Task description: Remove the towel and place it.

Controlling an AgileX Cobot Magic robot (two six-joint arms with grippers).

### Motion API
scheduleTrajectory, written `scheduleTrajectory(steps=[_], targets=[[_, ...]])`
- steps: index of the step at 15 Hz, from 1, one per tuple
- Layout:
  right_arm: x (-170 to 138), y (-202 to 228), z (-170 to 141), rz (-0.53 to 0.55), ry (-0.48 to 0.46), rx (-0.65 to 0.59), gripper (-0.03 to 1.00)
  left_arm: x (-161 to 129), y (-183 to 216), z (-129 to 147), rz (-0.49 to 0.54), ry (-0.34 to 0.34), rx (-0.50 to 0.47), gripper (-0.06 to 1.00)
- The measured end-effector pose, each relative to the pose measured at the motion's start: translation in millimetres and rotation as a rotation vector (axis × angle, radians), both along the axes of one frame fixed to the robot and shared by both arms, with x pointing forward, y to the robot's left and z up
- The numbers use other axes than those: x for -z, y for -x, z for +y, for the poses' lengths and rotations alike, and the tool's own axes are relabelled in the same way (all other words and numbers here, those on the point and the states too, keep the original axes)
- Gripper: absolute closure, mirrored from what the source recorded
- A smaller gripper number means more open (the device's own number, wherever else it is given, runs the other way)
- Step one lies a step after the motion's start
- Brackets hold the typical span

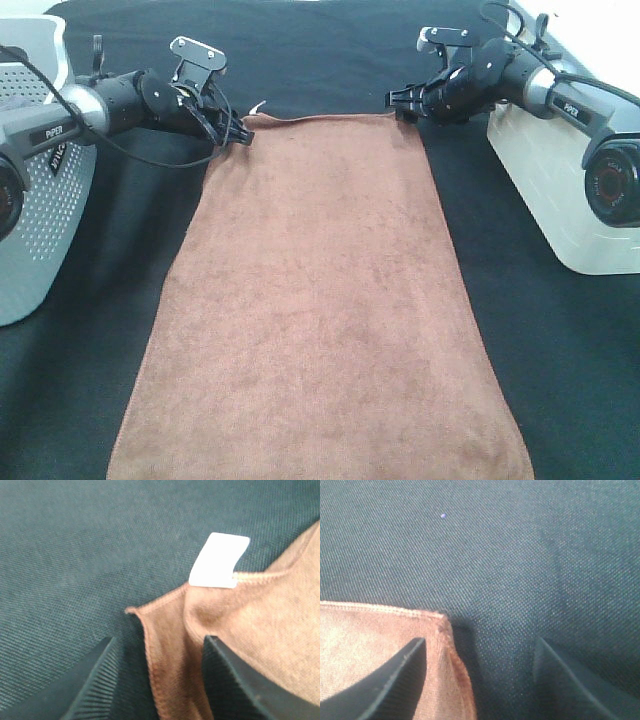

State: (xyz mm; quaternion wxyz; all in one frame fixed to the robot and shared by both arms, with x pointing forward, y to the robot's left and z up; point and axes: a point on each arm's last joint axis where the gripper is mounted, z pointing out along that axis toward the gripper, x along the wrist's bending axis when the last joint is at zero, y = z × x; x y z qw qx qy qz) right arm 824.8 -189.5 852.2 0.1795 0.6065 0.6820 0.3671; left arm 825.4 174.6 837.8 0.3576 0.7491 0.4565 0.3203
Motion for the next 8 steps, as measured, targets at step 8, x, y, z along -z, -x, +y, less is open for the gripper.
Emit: scheduleTrajectory(steps=[8], targets=[[0.4, 0.4, 0.0, 0.005, 0.003, -0.003, 0.36, 2.4, 1.3, 4.7, 0.029, -0.098, 0.018, 0.47]])
